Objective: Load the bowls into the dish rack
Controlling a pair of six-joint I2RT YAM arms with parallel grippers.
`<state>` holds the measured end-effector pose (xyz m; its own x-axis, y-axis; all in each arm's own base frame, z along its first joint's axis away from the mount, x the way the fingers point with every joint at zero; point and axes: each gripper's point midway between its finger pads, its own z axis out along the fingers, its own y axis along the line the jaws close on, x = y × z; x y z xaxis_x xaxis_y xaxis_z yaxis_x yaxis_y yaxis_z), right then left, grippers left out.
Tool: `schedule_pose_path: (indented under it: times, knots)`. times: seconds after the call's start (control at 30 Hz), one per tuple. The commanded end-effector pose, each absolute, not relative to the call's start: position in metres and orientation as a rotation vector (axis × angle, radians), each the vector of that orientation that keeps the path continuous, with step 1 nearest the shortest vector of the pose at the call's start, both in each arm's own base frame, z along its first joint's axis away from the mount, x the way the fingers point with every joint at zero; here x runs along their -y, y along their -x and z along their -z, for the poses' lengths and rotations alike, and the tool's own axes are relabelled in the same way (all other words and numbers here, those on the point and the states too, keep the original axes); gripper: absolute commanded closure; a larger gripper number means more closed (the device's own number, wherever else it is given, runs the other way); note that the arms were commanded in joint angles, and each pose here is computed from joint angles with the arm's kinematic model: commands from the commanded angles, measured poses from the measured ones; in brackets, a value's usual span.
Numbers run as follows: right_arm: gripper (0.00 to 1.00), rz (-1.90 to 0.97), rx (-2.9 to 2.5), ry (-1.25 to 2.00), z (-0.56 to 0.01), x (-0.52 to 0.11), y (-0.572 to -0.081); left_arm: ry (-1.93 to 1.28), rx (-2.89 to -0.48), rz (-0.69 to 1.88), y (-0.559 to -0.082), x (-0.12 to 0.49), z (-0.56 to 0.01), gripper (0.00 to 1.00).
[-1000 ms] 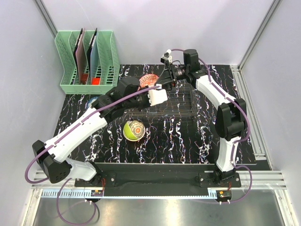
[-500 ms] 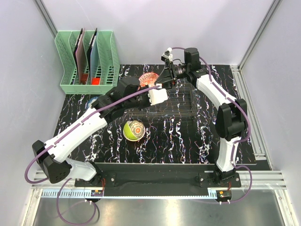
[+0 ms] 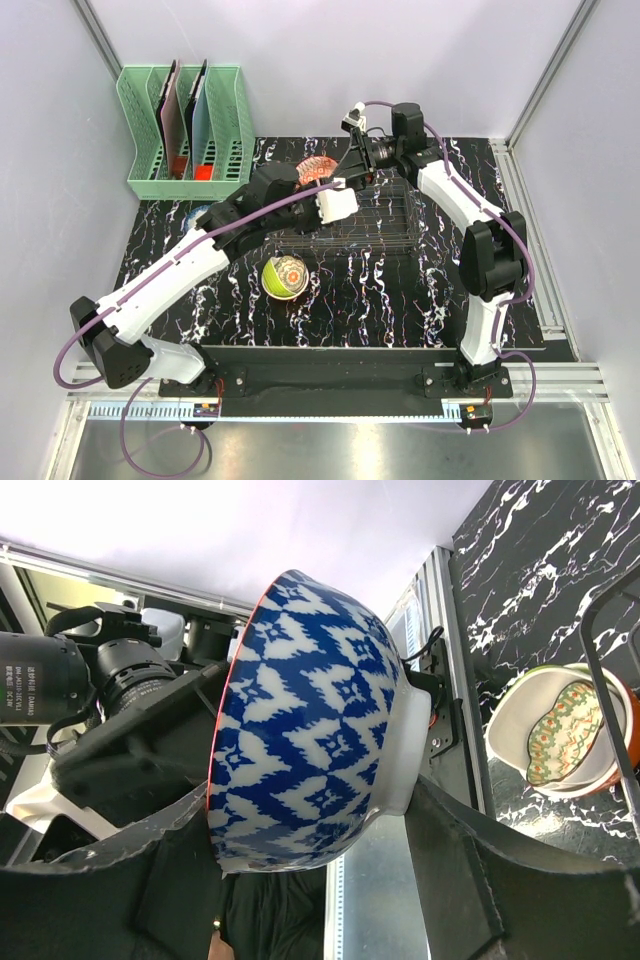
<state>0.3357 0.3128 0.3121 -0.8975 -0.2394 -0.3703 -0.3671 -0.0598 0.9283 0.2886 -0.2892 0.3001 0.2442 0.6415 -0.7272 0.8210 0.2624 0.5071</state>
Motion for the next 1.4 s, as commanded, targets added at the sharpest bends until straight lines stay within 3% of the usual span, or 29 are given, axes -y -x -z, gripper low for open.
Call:
schedule_pose_path:
  times: [0.0, 0.03, 0.07, 0.1, 0.13, 0.6, 0.9, 1.2, 1.37]
  knots:
    - [1.00, -2.128, -1.984, 0.837, -0.343, -0.307, -0.310, -1.376, -1.410, 0.178, -0.297, 0.292, -0.328, 0.43]
    - [1.00, -2.129, -1.992, 0.826, -0.340, -0.307, -0.312, -1.370, -1.409, 0.170, -0.297, 0.290, -0.330, 0.37]
    - [1.00, -2.128, -1.995, 0.821, -0.338, -0.307, -0.313, -1.362, -1.407, 0.162, -0.297, 0.288, -0.333, 0.16]
    - [1.00, -2.124, -2.003, 0.803, -0.335, -0.307, -0.317, -1.352, -1.409, 0.146, -0.299, 0.286, -0.335, 0.03]
    - [1.00, -2.122, -2.006, 0.794, -0.333, -0.306, -0.319, -1.344, -1.413, 0.137, -0.300, 0.285, -0.337, 0.01]
    - [1.00, -2.027, -2.047, 0.591, -0.310, -0.292, -0.373, -1.051, -1.475, -0.006, -0.336, 0.226, -0.379, 0.01]
    - [1.00, -1.895, -2.048, 0.477, -0.303, -0.280, -0.409, -0.881, -1.560, -0.153, -0.367, 0.173, -0.369, 0.01]
    - [1.00, -1.437, -2.169, 0.475, -0.275, -0.263, -0.447, -0.849, -1.762, -0.251, -0.380, 0.121, -0.296, 0.01]
    - [1.00, -0.957, -2.213, 0.585, -0.254, -0.230, -0.477, -0.856, -1.892, -0.223, -0.375, 0.102, -0.246, 0.01]
